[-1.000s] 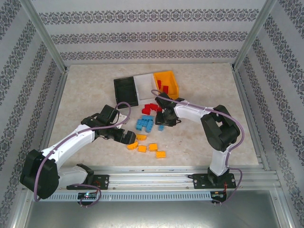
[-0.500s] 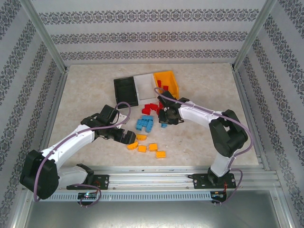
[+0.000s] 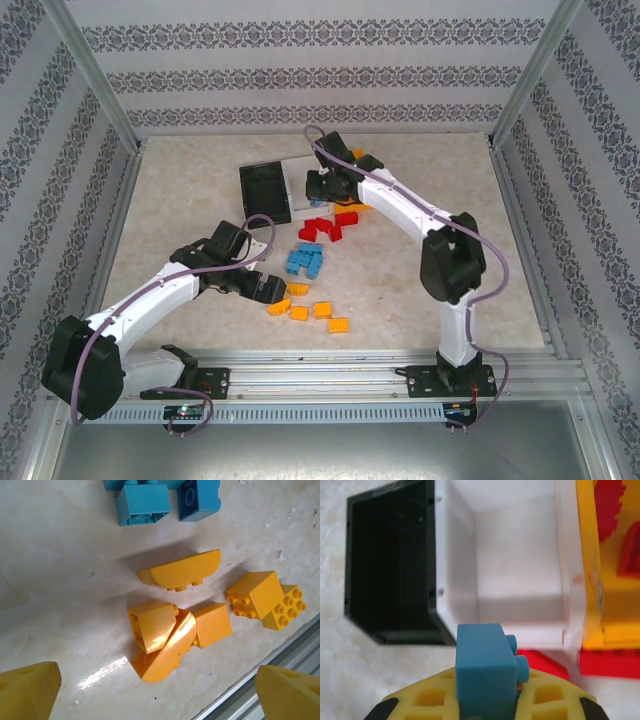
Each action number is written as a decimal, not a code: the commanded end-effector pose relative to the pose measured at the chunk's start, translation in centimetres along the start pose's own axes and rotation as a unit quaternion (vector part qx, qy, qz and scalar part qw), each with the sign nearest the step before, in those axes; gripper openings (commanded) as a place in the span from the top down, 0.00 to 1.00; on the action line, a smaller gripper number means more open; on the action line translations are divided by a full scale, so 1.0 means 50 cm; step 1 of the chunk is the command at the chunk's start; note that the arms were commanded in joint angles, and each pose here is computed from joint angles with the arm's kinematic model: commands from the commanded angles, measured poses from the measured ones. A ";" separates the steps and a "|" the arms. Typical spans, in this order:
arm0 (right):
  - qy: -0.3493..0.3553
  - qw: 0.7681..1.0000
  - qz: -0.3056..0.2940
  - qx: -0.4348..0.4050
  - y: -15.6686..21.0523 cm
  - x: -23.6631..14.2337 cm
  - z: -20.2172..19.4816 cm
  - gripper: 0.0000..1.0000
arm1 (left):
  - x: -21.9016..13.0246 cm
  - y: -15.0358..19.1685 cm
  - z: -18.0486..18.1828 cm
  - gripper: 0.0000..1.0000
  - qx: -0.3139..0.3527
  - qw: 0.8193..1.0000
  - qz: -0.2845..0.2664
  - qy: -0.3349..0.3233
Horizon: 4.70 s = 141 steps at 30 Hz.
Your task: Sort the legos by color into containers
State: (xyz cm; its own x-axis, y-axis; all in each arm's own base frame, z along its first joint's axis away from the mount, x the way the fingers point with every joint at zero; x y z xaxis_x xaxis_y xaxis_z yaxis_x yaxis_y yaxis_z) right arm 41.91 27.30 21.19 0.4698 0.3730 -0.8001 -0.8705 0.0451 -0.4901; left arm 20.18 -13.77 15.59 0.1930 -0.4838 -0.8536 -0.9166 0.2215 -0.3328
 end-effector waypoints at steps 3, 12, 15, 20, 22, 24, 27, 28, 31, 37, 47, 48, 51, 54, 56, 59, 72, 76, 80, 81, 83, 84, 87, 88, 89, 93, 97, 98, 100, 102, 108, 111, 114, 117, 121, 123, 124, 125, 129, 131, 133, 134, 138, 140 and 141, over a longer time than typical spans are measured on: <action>0.020 1.000 0.021 -0.010 -0.039 0.063 -0.031 0.91 | -0.009 0.000 -0.012 0.00 0.020 1.000 0.003 0.002; 0.022 1.000 0.016 -0.010 -0.076 0.114 -0.040 0.67 | 0.000 0.002 -0.010 0.00 0.017 1.000 0.012 0.003; 0.019 1.000 0.012 -0.011 -0.081 0.098 -0.040 0.58 | 0.001 0.003 -0.009 0.00 0.016 1.000 0.014 0.002; 0.007 1.000 -0.006 -0.016 -0.080 0.038 -0.033 0.55 | 0.004 0.005 -0.011 0.00 0.018 1.000 0.018 0.002; -0.002 1.000 -0.014 -0.016 -0.072 0.004 -0.031 0.54 | 0.005 0.006 -0.014 0.01 0.021 1.000 0.021 0.004; -0.008 1.000 -0.017 -0.019 -0.052 -0.035 -0.032 0.53 | 0.007 0.008 -0.017 0.02 0.023 0.999 0.025 0.003; -0.011 1.000 -0.005 -0.008 0.019 -0.067 -0.061 0.51 | 0.010 0.009 -0.021 0.06 0.026 0.999 0.029 0.001; -0.011 1.000 0.000 -0.002 0.042 -0.072 -0.072 0.51 | 0.011 0.011 -0.023 0.06 0.028 0.999 0.032 0.001; -0.009 1.000 0.015 0.015 0.118 -0.099 -0.108 0.50 | 0.020 0.016 -0.033 0.09 0.034 0.998 0.045 0.001; 0.000 0.999 0.034 0.032 0.239 -0.135 -0.156 0.50 | 0.046 0.037 -0.053 0.12 0.039 0.995 0.092 -0.007; 0.002 0.998 0.033 0.045 0.291 -0.150 -0.180 0.49 | 0.087 0.055 -0.057 0.18 0.043 0.989 0.140 -0.018; 0.002 0.999 0.031 0.045 0.289 -0.152 -0.180 0.49 | 0.090 0.056 -0.059 0.19 0.044 0.988 0.144 -0.018; 0.003 0.999 0.029 0.044 0.287 -0.152 -0.179 0.49 | 0.096 0.061 -0.065 0.22 0.051 0.987 0.151 -0.023; 0.001 0.999 0.029 0.045 0.287 -0.148 -0.179 0.49 | 0.098 0.063 -0.066 0.24 0.056 0.986 0.153 -0.030; 0.000 0.998 0.030 0.047 0.289 -0.143 -0.180 0.49 | 0.100 0.063 -0.067 0.28 0.058 0.986 0.155 -0.034; 0.001 0.998 0.033 0.049 0.292 -0.138 -0.182 0.49 | 0.105 0.066 -0.070 0.32 0.062 0.984 0.163 -0.037; 0.004 0.998 0.032 0.050 0.298 -0.136 -0.188 0.49 | 0.144 0.069 -0.037 0.53 0.047 0.970 0.203 -0.124; -0.002 0.998 0.036 0.047 0.303 -0.142 -0.183 0.49 | 0.143 0.069 -0.037 0.65 0.046 0.970 0.204 -0.126; -0.003 0.997 0.069 0.016 0.327 -0.153 -0.172 0.42 | 0.140 0.068 -0.041 0.82 0.046 0.970 0.204 -0.121; -0.001 0.997 0.082 0.007 0.341 -0.157 -0.171 0.40 | 0.138 0.068 -0.042 0.83 0.047 0.971 0.204 -0.119; 0.001 0.994 0.113 -0.004 0.373 -0.165 -0.172 0.35 | 0.133 0.067 -0.044 0.84 0.047 0.972 0.200 -0.117; 0.005 0.992 0.129 -0.005 0.392 -0.169 -0.173 0.34 | 0.128 0.066 -0.046 0.86 0.048 0.973 0.196 -0.116; 0.017 0.986 0.167 -0.014 0.448 -0.179 -0.164 0.30 | 0.107 0.058 -0.052 0.89 0.046 0.976 0.176 -0.116; 0.026 0.984 0.175 -0.023 0.467 -0.179 -0.157 0.29 | 0.096 0.054 -0.055 0.89 0.046 0.978 0.166 -0.115; 0.035 0.982 0.182 -0.031 0.481 -0.178 -0.150 0.29 | 0.086 0.050 -0.058 0.89 0.045 0.980 0.156 -0.114; 0.061 0.975 0.203 -0.060 0.530 -0.157 -0.117 0.28 | 0.029 0.024 -0.068 0.89 0.033 0.988 0.110 -0.106; 0.082 0.970 0.214 -0.079 0.553 -0.129 -0.094 0.27 | -0.039 -0.012 -0.060 0.89 0.016 0.993 0.062 -0.103; 0.083 0.969 0.217 -0.082 0.558 -0.122 -0.089 0.27 | -0.054 -0.021 -0.053 0.89 0.007 0.993 0.050 -0.103; 0.088 0.967 0.221 -0.086 0.566 -0.108 -0.079 0.27 | -0.089 -0.043 -0.033 0.89 -0.020 0.995 0.025 -0.099; 0.094 0.966 0.223 -0.092 0.572 -0.096 -0.071 0.27 | -0.114 -0.060 -0.018 0.89 -0.043 0.995 0.003 -0.093; 0.090 0.965 0.225 -0.096 0.580 -0.077 -0.048 0.27 | -0.136 -0.093 0.008 0.89 -0.069 0.994 -0.012 -0.079; 0.093 0.963 0.232 -0.099 0.587 -0.067 -0.045 0.28 | -0.136 -0.110 0.031 0.89 -0.089 0.993 -0.020 -0.078; 0.096 0.961 0.238 -0.100 0.594 -0.059 -0.045 0.29 | -0.136 -0.142 0.056 0.89 -0.121 0.990 -0.040 -0.063; 0.102 0.961 0.236 -0.100 0.597 -0.058 -0.051 0.29 | -0.130 -0.186 0.084 0.89 -0.142 0.986 -0.061 -0.067; 0.115 0.961 0.230 -0.102 0.595 -0.066 -0.065 0.29 | -0.109 -0.258 0.113 0.89 -0.148 0.983 -0.076 -0.079; 0.118 0.961 0.230 -0.098 0.595 -0.071 -0.078 0.29 | -0.100 -0.296 0.125 0.89 -0.146 0.982 -0.081 -0.087; 0.120 0.961 0.229 -0.093 0.594 -0.075 -0.088 0.29 | -0.093 -0.316 0.132 0.89 -0.147 0.982 -0.081 -0.092; 0.125 0.961 0.230 -0.089 0.594 -0.079 -0.101 0.29 | -0.086 -0.335 0.139 0.89 -0.146 0.981 -0.082 -0.096; 0.136 0.962 0.226 -0.065 0.582 -0.097 -0.150 0.29 | -0.062 -0.406 0.162 0.89 -0.145 0.979 -0.085 -0.112; 0.136 0.966 0.214 -0.057 0.568 -0.118 -0.167 0.29 | -0.044 -0.437 0.178 0.89 -0.144 0.979 -0.079 -0.124; 0.129 0.969 0.201 -0.057 0.558 -0.135 -0.168 0.29 | -0.027 -0.458 0.190 0.89 -0.141 0.979 -0.070 -0.133; 0.121 0.972 0.194 -0.057 0.554 -0.144 -0.164 0.28 | -0.016 -0.466 0.197 0.89 -0.141 0.978 -0.063 -0.137; 0.086 0.979 0.181 -0.041 0.552 -0.159 -0.154 0.28 | 0.003 -0.487 0.210 0.69 -0.145 0.978 -0.052 -0.140; 0.083 0.979 0.181 -0.036 0.553 -0.160 -0.153 0.28 | 0.001 -0.489 0.208 0.66 -0.145 0.978 -0.053 -0.141; 0.084 0.979 0.181 -0.035 0.553 -0.159 -0.153 0.27 | -0.002 -0.488 0.207 0.64 -0.146 0.978 -0.054 -0.141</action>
State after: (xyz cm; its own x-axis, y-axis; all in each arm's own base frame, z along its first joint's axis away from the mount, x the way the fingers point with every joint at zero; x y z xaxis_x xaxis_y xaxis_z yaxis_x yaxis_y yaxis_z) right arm 15.69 18.86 11.65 0.1656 0.2057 -0.9645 -0.9718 -0.1324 -0.1951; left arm 46.65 -11.10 18.55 0.3581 -0.2552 -0.8981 -0.9336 -0.0874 -0.3474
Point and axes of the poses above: each hand's point on the last joint's axis, 136 mm out from that joint toward the fingers, its own x axis out along the fingers, its own z axis along the line the jaws close on, y = z × x, the point moved 7 cm from there along -x, back along the fingers, and after that the axes turned 2 degrees about -x, right-handed, at the moved point
